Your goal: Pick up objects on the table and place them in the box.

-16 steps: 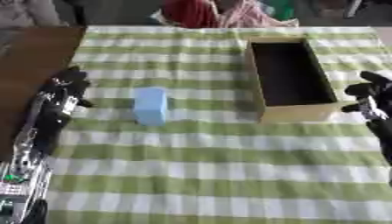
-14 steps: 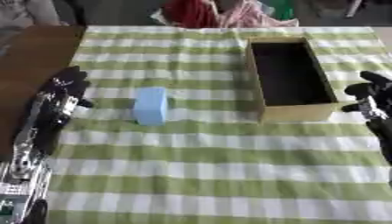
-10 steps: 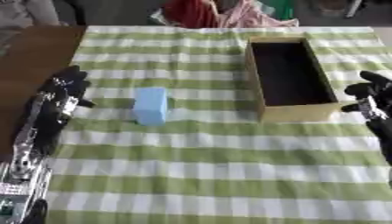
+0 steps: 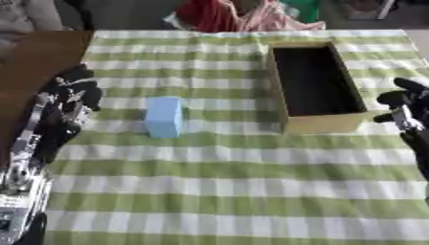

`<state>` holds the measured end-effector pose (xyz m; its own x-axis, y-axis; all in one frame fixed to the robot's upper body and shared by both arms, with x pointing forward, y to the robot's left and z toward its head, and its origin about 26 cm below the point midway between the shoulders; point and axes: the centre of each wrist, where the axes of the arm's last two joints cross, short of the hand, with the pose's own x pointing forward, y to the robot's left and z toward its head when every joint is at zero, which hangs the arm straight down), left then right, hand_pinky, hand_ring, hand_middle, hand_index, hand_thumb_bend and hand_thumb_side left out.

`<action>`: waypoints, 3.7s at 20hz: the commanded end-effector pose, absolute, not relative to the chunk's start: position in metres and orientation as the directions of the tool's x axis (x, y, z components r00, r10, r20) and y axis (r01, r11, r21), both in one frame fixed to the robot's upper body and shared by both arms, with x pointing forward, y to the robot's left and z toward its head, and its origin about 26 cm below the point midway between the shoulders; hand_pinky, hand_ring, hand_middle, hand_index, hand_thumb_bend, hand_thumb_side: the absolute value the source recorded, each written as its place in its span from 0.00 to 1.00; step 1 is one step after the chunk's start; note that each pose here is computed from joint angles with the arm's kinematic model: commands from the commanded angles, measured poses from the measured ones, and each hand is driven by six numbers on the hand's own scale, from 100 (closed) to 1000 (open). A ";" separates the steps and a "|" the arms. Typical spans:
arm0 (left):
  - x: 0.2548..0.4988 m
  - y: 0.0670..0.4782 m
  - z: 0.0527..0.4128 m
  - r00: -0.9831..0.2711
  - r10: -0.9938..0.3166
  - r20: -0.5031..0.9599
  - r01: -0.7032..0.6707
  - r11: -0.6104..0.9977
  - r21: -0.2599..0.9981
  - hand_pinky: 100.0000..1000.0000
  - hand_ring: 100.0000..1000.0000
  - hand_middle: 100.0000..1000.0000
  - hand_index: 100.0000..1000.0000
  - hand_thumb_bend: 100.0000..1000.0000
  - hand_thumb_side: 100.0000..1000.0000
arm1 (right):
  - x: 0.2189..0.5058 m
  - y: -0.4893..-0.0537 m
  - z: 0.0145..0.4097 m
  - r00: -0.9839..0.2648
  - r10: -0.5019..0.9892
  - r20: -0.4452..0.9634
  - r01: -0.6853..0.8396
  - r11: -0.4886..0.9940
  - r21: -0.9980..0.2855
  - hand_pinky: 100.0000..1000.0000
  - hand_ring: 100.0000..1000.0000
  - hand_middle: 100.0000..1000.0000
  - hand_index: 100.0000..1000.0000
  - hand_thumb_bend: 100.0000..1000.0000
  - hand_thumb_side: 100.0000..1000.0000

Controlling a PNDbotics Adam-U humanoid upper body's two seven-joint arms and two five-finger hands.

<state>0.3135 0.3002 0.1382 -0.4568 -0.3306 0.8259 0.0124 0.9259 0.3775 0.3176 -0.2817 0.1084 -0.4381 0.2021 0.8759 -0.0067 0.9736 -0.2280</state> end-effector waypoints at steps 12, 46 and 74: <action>0.355 0.299 0.220 -0.617 -0.695 0.369 0.075 0.415 0.907 0.67 0.80 0.80 0.87 0.53 0.46 | 0.317 -0.287 0.111 -0.440 0.232 0.867 -0.010 0.965 -0.263 0.53 0.75 0.61 0.85 0.00 0.41; 0.436 0.266 0.219 -0.594 -0.801 0.067 0.357 -0.188 0.915 0.70 0.72 0.75 0.86 0.51 0.25 | 0.317 -0.284 0.106 -0.425 0.224 0.877 -0.038 0.964 -0.265 0.53 0.75 0.60 0.85 0.00 0.41; 0.438 0.261 0.228 -0.573 -0.817 0.070 0.266 -0.105 0.958 0.64 0.54 0.35 0.70 0.26 0.06 | 0.318 -0.284 0.104 -0.422 0.224 0.879 -0.037 0.964 -0.263 0.53 0.75 0.60 0.85 0.00 0.41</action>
